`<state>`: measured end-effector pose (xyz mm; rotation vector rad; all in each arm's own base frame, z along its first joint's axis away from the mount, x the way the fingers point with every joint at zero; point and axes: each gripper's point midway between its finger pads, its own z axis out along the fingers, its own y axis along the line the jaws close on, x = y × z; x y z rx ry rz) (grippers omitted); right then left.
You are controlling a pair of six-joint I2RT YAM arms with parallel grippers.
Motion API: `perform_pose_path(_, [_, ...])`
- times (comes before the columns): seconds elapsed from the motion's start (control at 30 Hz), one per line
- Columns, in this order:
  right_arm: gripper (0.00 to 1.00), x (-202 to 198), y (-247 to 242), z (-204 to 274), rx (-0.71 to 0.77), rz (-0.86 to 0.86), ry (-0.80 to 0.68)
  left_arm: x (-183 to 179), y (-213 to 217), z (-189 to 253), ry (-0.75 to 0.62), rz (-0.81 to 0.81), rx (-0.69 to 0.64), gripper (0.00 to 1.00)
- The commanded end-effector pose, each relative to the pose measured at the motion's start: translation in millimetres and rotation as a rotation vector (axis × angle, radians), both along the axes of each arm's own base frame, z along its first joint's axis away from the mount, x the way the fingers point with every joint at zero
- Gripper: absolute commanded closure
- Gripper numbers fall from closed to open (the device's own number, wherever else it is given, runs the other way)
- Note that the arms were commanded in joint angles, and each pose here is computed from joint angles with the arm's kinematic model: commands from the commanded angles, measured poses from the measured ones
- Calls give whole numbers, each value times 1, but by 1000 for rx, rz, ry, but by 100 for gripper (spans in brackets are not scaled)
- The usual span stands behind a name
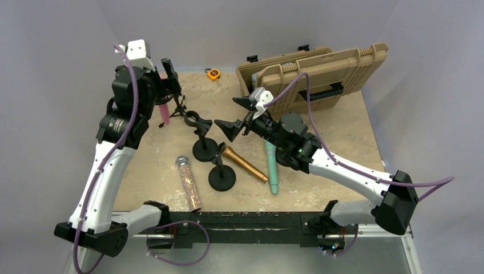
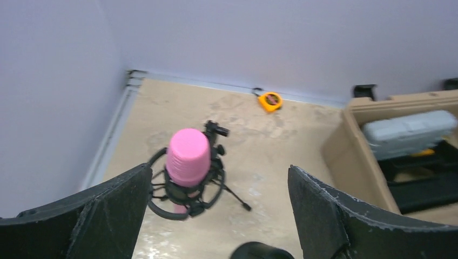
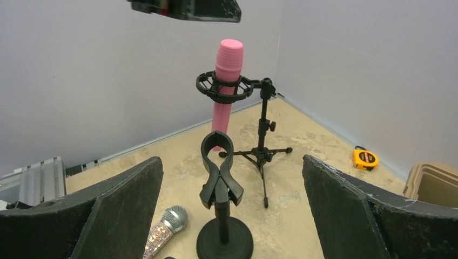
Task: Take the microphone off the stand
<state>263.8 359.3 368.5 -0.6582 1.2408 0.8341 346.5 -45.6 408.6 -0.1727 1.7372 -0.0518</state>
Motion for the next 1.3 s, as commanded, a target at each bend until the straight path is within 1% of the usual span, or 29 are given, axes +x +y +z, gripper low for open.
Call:
perform_pose_path(0.0, [1, -7, -7, 23, 58, 5, -28, 20, 46, 4, 24, 205, 180, 9])
perform_pose_path(0.07, [1, -7, -6, 23, 60, 8, -26, 29, 53, -11, 63, 221, 183, 13])
perform_pose_path(0.17, [1, -7, -3, 18, 55, 18, -25, 41, 57, -31, 107, 203, 102, 30])
perform_pose_path(0.23, [1, -4, 0, 15, 45, 16, -19, 46, 58, -39, 131, 194, 99, 37])
perform_pose_path(0.43, [1, -3, 1, 11, 37, 15, -12, 60, 47, -61, 180, 118, 92, 42])
perform_pose_path(0.5, [1, -4, 1, 11, 38, 17, -11, 64, 42, -67, 193, 90, 78, 40])
perform_pose_path(0.6, [1, -4, 0, 11, 38, 14, -10, 65, 36, -69, 200, 65, 63, 32])
perform_pose_path(0.73, [1, -4, 0, 10, 37, 12, -9, 63, 38, -70, 199, 78, 60, 31])
perform_pose_path(0.8, [1, -4, 1, 9, 34, 16, -7, 63, 38, -72, 204, 77, 63, 36])
perform_pose_path(0.9, [1, -4, 2, 8, 33, 20, -8, 62, 40, -79, 229, 85, 70, 49])
perform_pose_path(0.97, [1, -4, 2, 8, 31, 20, -6, 62, 41, -82, 237, 93, 75, 55])
perform_pose_path(1.0, [1, -4, 2, 8, 31, 20, -6, 62, 42, -84, 243, 98, 77, 55])
perform_pose_path(1.07, [1, -4, 1, 9, 34, 19, -8, 62, 43, -86, 255, 102, 79, 55])
perform_pose_path(1.17, [1, -4, 1, 10, 32, 20, -8, 62, 44, -87, 261, 113, 81, 46])
perform_pose_path(1.27, [1, -5, 0, 12, 37, 20, -9, 63, 44, -92, 275, 112, 80, 44])
